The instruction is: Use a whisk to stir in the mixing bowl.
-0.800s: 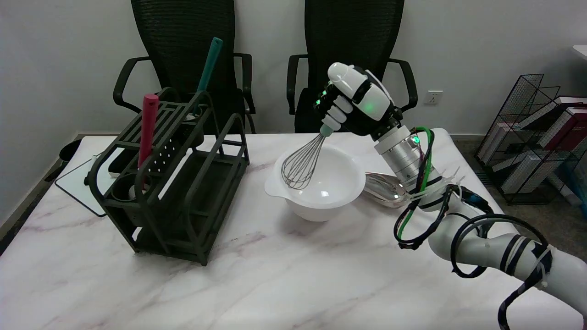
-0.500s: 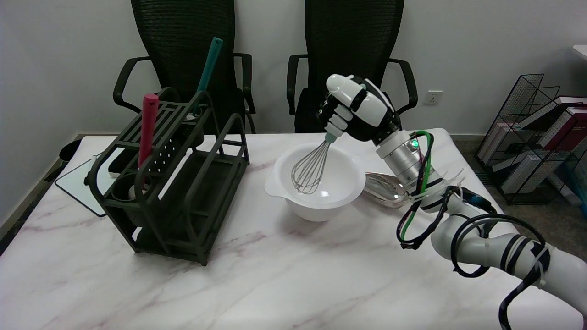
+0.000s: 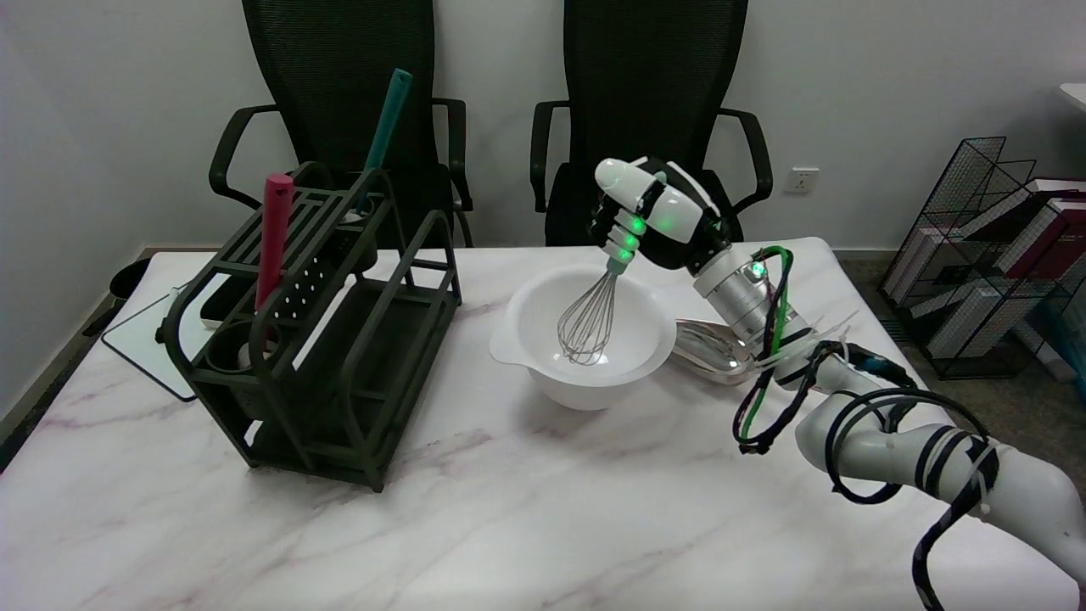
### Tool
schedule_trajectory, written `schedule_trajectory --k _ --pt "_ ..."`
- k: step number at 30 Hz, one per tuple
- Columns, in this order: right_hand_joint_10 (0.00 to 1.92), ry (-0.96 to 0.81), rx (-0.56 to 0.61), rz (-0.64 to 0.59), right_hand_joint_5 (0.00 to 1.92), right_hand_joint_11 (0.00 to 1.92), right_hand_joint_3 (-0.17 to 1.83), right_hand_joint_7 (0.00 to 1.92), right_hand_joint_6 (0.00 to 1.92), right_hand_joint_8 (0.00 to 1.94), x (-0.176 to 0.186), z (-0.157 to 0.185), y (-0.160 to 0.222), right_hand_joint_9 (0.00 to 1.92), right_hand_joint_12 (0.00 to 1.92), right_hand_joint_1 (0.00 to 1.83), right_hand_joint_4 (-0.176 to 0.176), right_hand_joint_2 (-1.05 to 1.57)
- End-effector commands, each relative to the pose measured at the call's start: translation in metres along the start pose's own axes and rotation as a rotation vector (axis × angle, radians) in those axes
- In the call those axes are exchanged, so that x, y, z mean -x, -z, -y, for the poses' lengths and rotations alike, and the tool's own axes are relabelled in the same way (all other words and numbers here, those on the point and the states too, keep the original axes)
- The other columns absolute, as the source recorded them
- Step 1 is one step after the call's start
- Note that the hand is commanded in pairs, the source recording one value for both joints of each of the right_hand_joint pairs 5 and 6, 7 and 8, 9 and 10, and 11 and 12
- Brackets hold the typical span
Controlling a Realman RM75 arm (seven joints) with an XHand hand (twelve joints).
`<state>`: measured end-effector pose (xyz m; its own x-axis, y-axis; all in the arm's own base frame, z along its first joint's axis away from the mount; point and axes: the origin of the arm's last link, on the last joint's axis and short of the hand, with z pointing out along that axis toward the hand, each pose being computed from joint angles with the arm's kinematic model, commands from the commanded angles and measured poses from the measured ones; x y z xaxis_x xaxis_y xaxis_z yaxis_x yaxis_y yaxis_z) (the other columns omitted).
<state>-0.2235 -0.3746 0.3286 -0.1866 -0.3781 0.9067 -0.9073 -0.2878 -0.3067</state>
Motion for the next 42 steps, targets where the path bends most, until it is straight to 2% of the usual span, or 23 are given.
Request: schedule_trajectory --k 1,11,20,31,42 --pt "1.92 0.094 0.085 0.046 1.92 1.92 0.50 1.92 1.92 1.92 0.015 -0.022 -0.028 1.92 1.92 1.19 0.000 1.28" --pt "1.92 0.208 0.127 0.074 1.92 1.92 0.50 1.92 1.92 1.92 0.026 -0.026 -0.055 1.92 1.92 1.20 0.000 1.27" --pt "1.92 0.226 0.130 0.019 1.92 1.92 0.50 1.92 1.92 1.92 0.011 -0.030 -0.064 1.92 1.92 1.21 0.000 1.24" --pt "1.92 0.239 0.130 -0.089 1.92 1.92 0.51 1.92 1.92 1.92 -0.025 -0.015 -0.029 1.92 1.92 1.21 0.000 1.27" --pt "1.92 0.177 0.172 -0.092 1.92 1.92 0.46 1.92 1.92 1.92 -0.010 -0.003 0.011 1.92 1.92 1.17 0.000 1.38"
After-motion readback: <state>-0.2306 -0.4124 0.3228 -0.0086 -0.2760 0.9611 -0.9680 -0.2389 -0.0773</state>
